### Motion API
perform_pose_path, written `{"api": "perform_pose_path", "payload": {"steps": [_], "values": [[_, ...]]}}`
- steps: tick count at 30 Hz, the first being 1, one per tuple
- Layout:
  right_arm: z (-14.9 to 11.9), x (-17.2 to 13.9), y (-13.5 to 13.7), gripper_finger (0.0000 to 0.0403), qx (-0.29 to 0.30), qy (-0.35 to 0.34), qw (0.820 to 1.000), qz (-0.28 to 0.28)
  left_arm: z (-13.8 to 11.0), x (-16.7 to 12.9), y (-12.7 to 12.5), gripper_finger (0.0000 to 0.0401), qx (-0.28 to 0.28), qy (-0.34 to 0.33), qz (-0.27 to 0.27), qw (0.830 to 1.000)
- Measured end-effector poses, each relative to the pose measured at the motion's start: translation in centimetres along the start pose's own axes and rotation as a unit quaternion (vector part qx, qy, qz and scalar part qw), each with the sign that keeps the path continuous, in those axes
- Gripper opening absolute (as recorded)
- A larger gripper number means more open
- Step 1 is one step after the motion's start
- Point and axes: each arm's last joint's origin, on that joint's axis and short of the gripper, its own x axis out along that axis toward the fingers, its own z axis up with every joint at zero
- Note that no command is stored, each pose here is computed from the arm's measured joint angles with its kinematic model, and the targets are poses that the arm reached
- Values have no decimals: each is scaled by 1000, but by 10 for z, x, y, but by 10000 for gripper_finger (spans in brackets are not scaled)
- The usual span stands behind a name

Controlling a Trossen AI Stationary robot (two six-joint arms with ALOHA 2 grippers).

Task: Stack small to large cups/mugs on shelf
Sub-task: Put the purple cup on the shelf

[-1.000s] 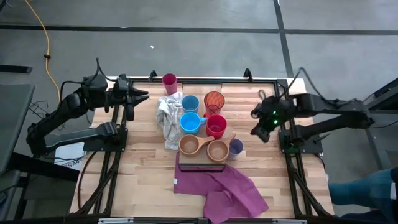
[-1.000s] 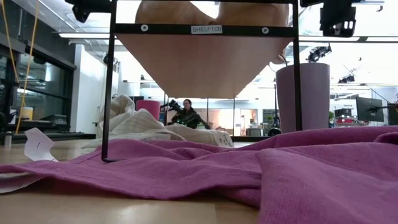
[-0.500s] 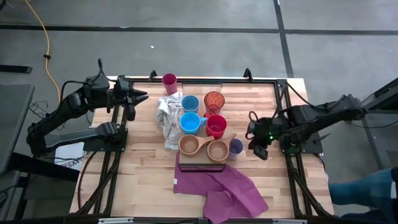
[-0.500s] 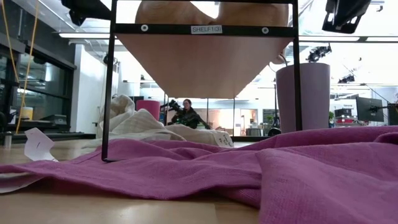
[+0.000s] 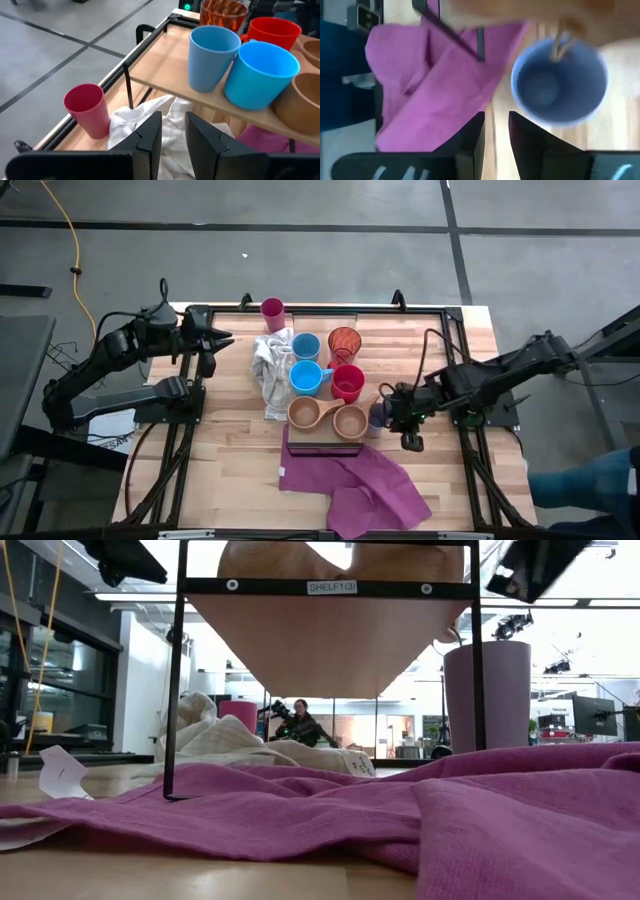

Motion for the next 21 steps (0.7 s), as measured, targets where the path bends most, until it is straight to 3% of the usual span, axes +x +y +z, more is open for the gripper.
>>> {"api": "perform_pose_path", "payload": {"steps": [4,8,21], "values": [[16,0,0,79,-16,-16,999,-34,-6,-9,-1,74,-2,1,-1,1000],[24,12,0,79,-34,15,998,-57,-14,-22,-2,74,-12,-1,-2,1000],[24,25,2,79,-35,44,995,-80,-29,-44,-5,74,-27,-7,-9,1000]]}}
